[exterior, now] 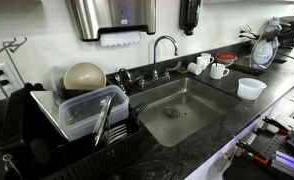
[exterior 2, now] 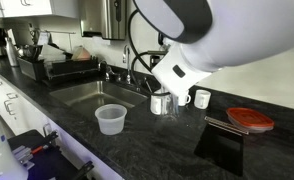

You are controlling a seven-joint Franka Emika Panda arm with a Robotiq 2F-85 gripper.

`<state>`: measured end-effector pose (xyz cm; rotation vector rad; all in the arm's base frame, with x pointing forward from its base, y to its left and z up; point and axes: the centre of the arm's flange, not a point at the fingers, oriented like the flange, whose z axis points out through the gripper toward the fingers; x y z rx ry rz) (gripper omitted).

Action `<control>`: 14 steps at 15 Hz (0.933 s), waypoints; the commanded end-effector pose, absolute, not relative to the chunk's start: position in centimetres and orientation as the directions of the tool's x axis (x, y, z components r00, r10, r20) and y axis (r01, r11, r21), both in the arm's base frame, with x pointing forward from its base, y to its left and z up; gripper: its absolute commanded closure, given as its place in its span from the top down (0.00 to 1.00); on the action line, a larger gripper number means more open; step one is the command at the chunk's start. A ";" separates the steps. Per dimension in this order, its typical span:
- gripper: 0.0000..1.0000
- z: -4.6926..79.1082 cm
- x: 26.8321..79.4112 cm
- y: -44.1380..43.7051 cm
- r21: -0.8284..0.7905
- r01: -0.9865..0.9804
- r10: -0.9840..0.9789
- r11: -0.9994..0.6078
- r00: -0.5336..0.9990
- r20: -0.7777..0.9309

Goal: Move the bottle to the right edge of the sink

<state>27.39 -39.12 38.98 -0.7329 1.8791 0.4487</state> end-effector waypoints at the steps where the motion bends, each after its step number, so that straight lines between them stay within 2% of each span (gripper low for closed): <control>1: 0.35 40.5 26.1 -35.9 -0.088 -0.796 -0.368 0.598 -0.176 -0.913; 5: 0.35 40.8 25.9 -33.7 -0.069 -0.923 -0.419 0.379 -0.105 -0.902; 6: 0.60 40.6 26.0 -33.9 -0.056 -0.885 -0.387 0.461 -0.144 -0.911; 14: 0.60 40.5 26.0 -33.4 -0.057 -0.909 -0.406 0.413 -0.127 -0.905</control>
